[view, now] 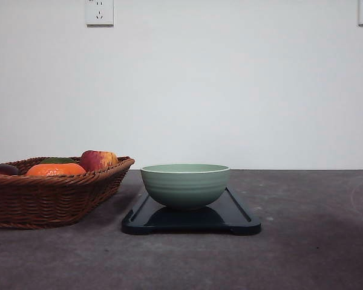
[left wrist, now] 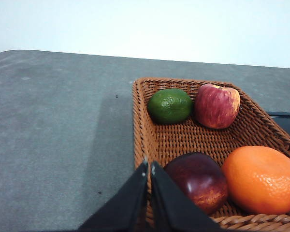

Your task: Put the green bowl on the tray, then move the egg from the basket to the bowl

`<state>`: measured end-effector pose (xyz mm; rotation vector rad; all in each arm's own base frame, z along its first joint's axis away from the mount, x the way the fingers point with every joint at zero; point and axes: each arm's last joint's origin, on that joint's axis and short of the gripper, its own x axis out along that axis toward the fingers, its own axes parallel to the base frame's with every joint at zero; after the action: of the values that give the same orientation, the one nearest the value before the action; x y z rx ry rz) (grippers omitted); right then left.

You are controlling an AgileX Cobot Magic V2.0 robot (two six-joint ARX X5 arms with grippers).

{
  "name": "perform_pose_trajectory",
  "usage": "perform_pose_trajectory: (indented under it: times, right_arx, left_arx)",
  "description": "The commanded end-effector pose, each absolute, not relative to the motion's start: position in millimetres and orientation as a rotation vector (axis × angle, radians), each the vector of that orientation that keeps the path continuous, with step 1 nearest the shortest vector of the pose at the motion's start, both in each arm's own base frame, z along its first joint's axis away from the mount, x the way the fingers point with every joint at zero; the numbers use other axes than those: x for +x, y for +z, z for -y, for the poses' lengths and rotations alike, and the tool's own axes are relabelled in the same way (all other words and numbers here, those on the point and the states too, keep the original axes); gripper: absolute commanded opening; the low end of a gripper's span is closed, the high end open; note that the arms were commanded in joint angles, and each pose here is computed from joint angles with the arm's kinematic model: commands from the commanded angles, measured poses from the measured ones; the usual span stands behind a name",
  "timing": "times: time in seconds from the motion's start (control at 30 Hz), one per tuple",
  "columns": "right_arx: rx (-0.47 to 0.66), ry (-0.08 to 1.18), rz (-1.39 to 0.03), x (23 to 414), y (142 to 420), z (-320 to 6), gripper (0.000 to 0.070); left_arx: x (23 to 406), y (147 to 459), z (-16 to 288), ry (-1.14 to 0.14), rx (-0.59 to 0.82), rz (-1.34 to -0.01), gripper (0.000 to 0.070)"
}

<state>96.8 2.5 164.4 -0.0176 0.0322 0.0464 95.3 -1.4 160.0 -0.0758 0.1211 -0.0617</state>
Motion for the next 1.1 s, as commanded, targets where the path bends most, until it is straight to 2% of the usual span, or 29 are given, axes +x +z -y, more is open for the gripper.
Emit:
perform_pose_trajectory:
  times: [0.0, 1.07]
  right_arx:
    - [-0.004, 0.043, -0.029, 97.1, 163.7, -2.4, 0.0016]
    - [-0.004, 0.043, -0.029, 97.1, 163.7, -2.4, 0.0016]
  left_arx:
    - [96.3, 154.6, 1.2, -0.057, -0.070, -0.128, 0.0000]
    - [96.3, 154.6, 1.2, -0.057, -0.070, -0.128, 0.0000]
